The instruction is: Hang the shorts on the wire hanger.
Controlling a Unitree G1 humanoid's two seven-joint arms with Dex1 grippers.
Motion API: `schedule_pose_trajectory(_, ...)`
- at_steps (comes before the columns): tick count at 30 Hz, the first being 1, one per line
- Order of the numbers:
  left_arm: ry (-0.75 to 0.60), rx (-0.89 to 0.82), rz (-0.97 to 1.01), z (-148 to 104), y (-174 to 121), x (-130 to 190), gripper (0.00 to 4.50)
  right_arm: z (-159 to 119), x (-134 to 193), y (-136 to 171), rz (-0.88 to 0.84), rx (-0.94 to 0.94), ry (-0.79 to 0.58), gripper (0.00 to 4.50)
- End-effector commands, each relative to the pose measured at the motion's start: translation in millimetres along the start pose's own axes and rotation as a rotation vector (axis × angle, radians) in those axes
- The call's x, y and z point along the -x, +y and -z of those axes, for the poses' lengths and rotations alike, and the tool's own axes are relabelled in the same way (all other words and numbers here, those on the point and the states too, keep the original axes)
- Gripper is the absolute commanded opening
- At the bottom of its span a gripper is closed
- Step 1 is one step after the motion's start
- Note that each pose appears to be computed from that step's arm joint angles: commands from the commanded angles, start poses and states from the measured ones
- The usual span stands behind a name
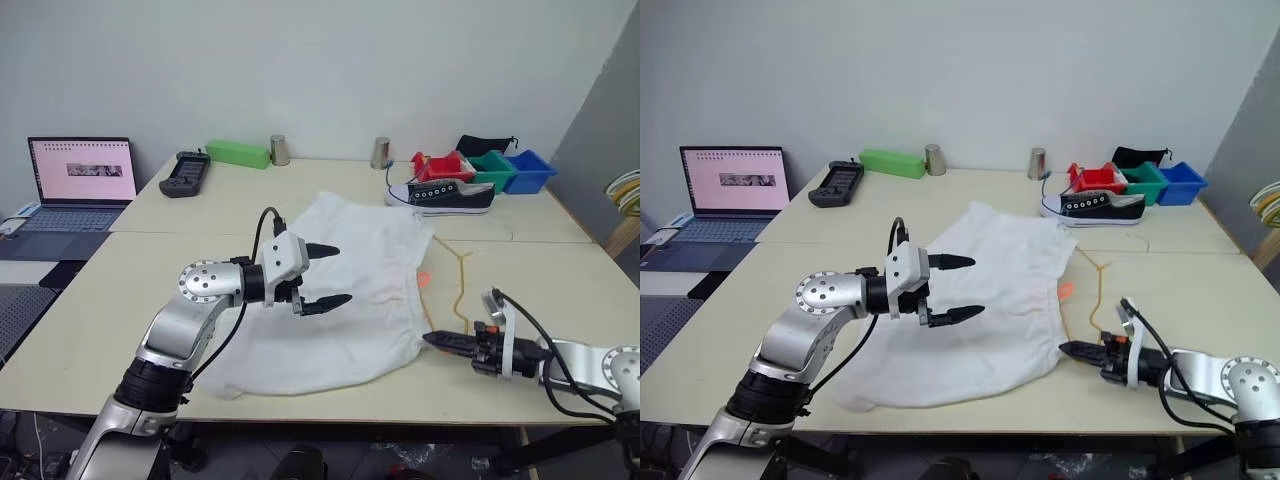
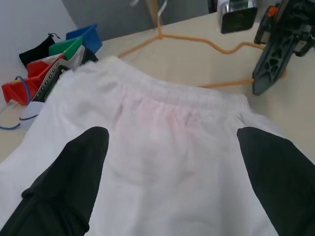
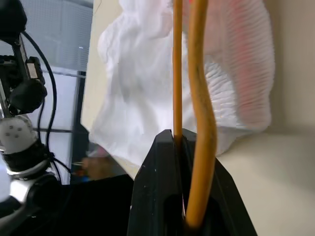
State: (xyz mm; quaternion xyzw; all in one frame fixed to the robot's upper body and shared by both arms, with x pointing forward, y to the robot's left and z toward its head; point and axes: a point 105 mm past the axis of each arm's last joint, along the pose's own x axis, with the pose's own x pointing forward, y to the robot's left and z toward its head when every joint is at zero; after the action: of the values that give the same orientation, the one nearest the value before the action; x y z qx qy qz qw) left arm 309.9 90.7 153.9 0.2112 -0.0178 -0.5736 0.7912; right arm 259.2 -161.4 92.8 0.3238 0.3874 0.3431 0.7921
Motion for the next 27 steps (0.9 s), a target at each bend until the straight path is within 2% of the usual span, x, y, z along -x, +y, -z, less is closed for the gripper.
schedule_pose_trajectory(1,-0.003,-0.075,-0.018,-16.1,20.8,11.4,4.44,-30.4,4.4,26.8,0.066,0.350,-0.038,0.00)
schedule_pose_trajectory(3,0.020,-0.129,-0.019,-25.0,41.7,17.2,4.44,-44.6,-3.0,24.2,0.208,0.626,-0.037,0.00)
schedule_pose_trajectory(5,0.023,-0.182,-0.036,-41.7,65.1,23.2,4.44,-59.8,-9.6,19.6,0.303,0.807,-0.056,0.00)
schedule_pose_trajectory(8,0.009,-0.243,-0.060,-78.4,101.6,36.2,4.44,-83.3,-19.3,14.9,0.403,1.012,-0.109,0.00)
schedule_pose_trajectory(11,0.020,-0.302,-0.079,-94.8,123.2,43.8,4.44,-97.1,-27.3,16.4,0.453,1.156,-0.142,0.00)
schedule_pose_trajectory(19,0.201,-0.487,-0.063,-86.9,147.9,41.4,4.44,-113.8,-42.7,38.3,0.495,1.482,-0.197,0.00)
schedule_pose_trajectory(22,0.220,-0.541,-0.061,-87.7,150.6,32.2,4.44,-112.6,-46.6,44.6,0.506,1.580,-0.188,0.00)
schedule_pose_trajectory(27,0.205,-0.570,-0.061,-93.9,151.9,24.8,4.44,-109.6,-49.4,45.6,0.519,1.603,-0.185,0.00)
